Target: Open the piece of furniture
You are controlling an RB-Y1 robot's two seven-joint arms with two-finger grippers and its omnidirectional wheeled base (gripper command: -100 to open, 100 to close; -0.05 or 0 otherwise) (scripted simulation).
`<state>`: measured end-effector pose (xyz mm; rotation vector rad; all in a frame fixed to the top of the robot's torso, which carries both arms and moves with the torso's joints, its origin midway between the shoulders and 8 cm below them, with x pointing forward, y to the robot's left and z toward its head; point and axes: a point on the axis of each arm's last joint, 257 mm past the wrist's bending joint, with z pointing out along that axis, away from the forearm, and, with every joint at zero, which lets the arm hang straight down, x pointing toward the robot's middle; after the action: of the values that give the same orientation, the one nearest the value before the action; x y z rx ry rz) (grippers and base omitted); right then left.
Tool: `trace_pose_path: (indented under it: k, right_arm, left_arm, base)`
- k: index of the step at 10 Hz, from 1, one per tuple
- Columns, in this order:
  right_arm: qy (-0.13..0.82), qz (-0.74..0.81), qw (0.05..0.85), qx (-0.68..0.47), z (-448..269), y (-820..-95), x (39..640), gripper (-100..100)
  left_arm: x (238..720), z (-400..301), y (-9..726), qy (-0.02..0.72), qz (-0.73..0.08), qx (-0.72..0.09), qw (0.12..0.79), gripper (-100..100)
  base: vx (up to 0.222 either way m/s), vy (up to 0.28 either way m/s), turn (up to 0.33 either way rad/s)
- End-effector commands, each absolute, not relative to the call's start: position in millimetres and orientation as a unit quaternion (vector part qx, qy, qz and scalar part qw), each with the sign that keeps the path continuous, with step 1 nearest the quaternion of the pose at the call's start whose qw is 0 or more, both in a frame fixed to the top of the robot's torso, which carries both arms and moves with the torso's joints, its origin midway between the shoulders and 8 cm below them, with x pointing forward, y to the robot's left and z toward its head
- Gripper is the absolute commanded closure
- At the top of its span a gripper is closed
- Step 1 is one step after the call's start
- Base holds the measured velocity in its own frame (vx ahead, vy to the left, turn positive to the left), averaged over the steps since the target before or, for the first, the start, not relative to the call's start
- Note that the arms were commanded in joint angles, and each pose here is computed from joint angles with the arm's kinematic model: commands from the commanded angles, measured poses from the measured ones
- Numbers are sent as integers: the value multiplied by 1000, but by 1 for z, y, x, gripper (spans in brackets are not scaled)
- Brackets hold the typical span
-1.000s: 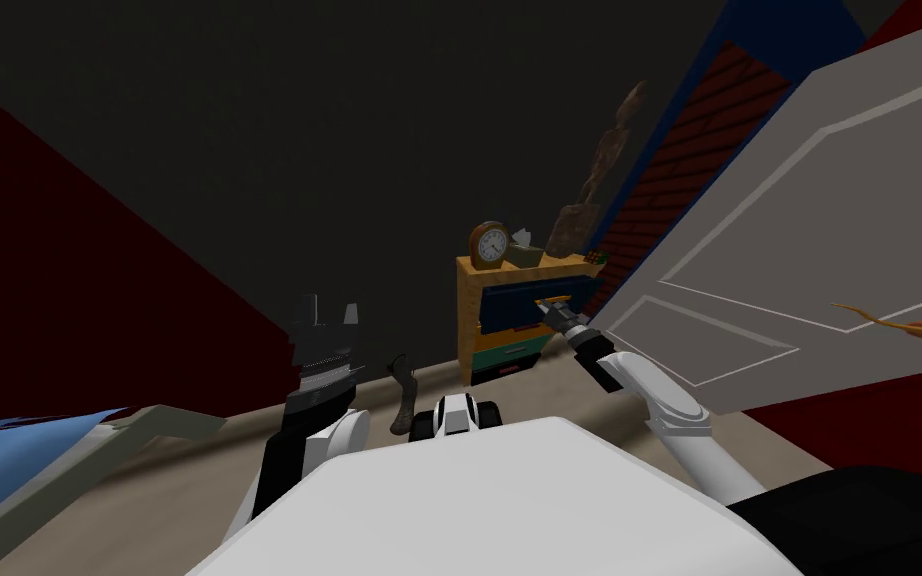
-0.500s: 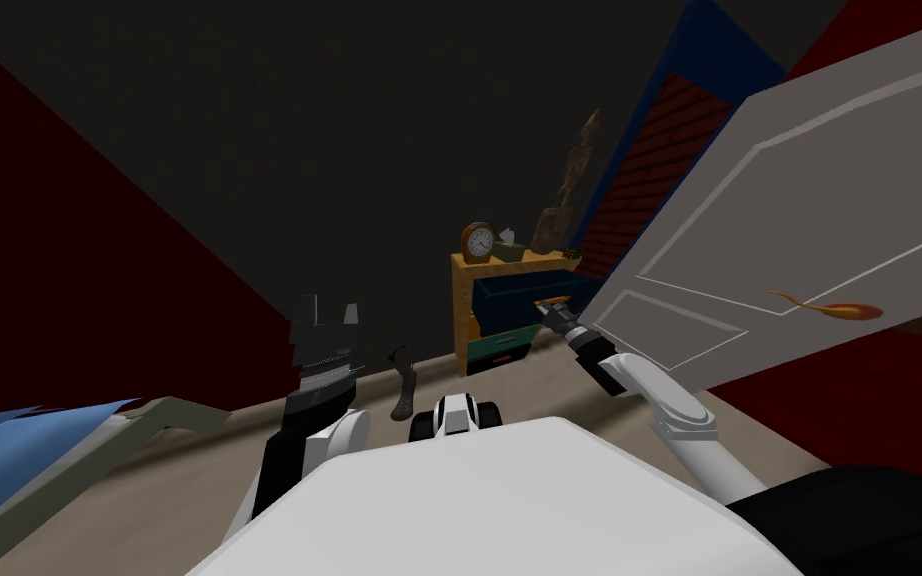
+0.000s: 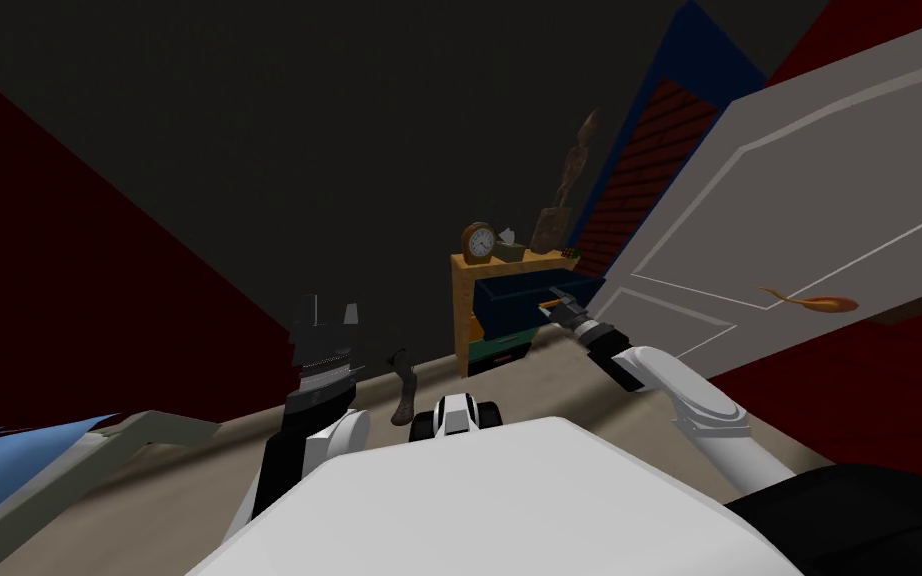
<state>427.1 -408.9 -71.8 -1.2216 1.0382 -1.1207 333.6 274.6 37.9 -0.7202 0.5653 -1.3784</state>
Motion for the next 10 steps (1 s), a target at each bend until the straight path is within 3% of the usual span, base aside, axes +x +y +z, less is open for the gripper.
trace_pose_path:
  k: [1,4,5,10]
  right_arm:
    - [436,-471,562,-521,-56,-412,427,-100]
    - [437,-466,562,-525,-54,-414,427,-100]
    - [438,-465,562,-525,-55,-415,427,0]
    - [442,-464,560,-526,-59,-416,426,0]
  left_arm:
    - [334,38,275,252,-613,-320,677,0]
    - [334,38,275,252,-613,-320,677,0]
    - [334,38,275,252,-613,-320,677,0]
    - [334,38,275,252,-613,-320,677,0]
  base:
    - [18,43,-48]
    - [13,34,-36]
    - [0,0,0]
    - [0,0,0]
